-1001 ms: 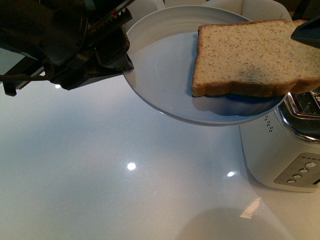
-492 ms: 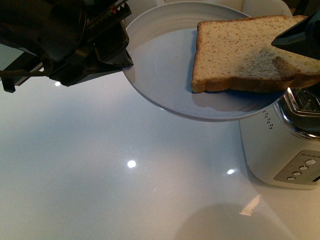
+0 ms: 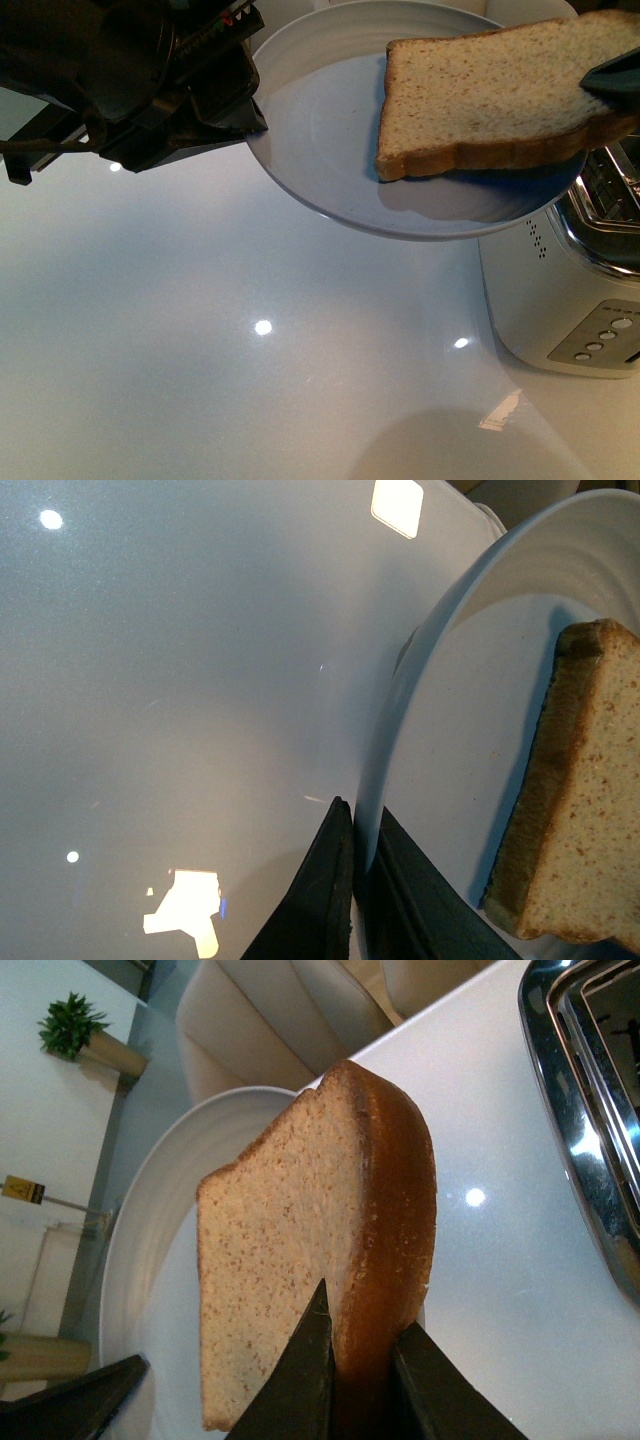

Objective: Left arm holds plate, right arm toasts bread

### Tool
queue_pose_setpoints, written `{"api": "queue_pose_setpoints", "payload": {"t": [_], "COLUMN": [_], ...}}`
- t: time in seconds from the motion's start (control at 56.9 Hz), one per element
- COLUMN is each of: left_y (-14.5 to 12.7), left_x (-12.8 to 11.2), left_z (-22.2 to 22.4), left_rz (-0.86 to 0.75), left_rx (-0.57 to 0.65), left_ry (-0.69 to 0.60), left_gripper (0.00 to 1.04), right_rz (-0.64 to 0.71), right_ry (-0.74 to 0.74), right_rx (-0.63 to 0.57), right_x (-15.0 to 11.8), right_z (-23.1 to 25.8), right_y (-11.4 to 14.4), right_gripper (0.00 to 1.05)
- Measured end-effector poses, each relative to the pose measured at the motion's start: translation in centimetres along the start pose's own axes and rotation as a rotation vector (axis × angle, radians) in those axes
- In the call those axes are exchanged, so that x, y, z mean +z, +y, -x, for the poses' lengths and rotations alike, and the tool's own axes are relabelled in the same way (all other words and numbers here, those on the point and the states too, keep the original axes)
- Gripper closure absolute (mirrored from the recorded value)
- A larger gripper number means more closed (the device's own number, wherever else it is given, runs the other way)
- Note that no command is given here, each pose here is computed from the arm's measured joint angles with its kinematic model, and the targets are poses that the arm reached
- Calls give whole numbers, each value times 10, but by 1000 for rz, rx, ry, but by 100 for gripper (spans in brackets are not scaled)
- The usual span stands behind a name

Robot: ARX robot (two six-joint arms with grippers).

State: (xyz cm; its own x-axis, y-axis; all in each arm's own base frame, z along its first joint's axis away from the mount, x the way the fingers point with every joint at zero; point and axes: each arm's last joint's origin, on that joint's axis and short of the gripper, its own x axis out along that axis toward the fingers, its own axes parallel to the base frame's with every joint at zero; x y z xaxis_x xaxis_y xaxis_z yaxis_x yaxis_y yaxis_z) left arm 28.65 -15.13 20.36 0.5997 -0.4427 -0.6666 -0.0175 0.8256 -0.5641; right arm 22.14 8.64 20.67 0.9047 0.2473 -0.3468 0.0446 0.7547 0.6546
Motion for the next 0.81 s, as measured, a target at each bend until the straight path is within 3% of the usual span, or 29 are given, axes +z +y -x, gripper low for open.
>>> {"api": "queue_pose_setpoints", "payload": {"t": [0.246, 0.474, 0.65, 0.808], "left_y": [0, 0, 0, 0], "left_x": [0, 0, 0, 0], "left_z": [0, 0, 0, 0], "left_rz": [1, 3, 3, 3], "left_rx": [-1, 0, 0, -1], "left_ry": [0, 0, 0, 0], "left_gripper": [102, 102, 102, 102], "right_rz": [85, 375, 575, 747], "right_ry": [-146, -391, -394, -278], "right_rx": [-10, -238, -354, -433], "right_x": [30, 68, 75, 61], "right_z": [28, 50, 42, 8], "right_y": [18, 34, 34, 25], "right_gripper": [101, 101, 101, 101]}}
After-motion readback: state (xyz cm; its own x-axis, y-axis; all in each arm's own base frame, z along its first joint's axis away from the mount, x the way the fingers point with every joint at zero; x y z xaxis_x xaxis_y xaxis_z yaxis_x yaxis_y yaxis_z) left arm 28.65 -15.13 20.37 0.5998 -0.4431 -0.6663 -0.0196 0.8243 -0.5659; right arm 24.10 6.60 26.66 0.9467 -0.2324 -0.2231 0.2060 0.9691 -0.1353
